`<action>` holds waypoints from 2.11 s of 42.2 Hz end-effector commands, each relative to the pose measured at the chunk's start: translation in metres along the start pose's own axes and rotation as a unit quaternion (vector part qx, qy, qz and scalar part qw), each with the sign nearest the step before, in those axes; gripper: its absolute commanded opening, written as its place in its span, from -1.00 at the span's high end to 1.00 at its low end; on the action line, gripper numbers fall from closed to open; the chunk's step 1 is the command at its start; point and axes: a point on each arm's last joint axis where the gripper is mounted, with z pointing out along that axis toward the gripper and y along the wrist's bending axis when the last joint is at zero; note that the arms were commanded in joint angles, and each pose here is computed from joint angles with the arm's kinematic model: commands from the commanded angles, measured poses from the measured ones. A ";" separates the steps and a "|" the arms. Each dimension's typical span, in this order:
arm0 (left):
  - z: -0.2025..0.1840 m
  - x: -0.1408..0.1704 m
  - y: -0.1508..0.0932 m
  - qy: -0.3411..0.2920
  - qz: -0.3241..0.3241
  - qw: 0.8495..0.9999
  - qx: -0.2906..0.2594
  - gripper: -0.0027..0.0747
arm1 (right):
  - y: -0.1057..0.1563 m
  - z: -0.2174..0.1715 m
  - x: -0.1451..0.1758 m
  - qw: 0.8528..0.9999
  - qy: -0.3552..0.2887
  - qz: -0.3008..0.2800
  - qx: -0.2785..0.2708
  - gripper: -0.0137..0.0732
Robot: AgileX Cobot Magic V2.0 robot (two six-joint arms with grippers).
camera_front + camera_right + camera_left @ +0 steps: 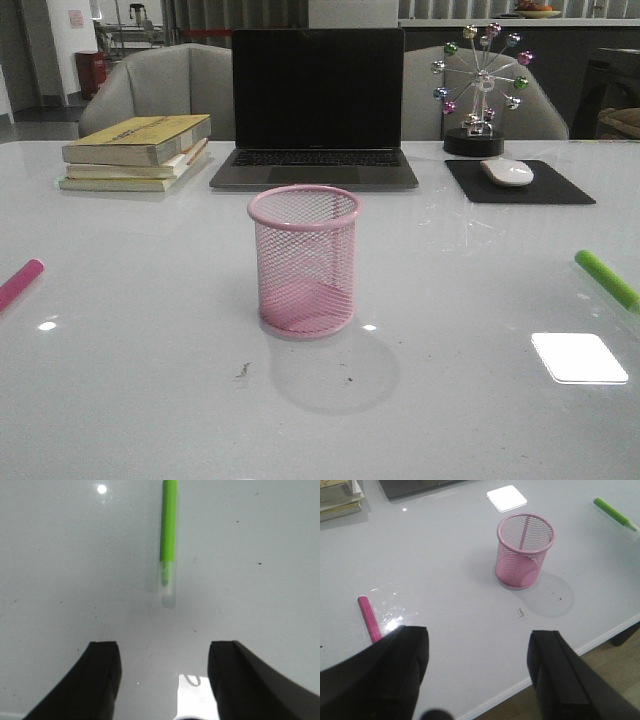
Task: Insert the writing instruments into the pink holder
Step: 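Lower the right gripper onto the green highlighter and grasp it, then lift the green highlighter and carry it over the pink holder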
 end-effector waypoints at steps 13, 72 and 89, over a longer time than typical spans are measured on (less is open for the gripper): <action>-0.005 -0.015 -0.002 -0.051 -0.005 0.999 0.007 -0.11 | -0.001 0.092 -0.082 0.999 0.047 -0.001 0.007 -0.46; -0.005 -0.015 -0.002 -0.051 -0.005 0.999 0.007 0.06 | 0.026 0.094 -0.137 0.999 -0.011 -0.027 -0.015 0.22; -0.005 -0.015 -0.002 -0.051 -0.005 0.999 0.007 0.06 | 0.117 -0.017 -0.070 0.902 -0.384 -0.097 -0.170 0.22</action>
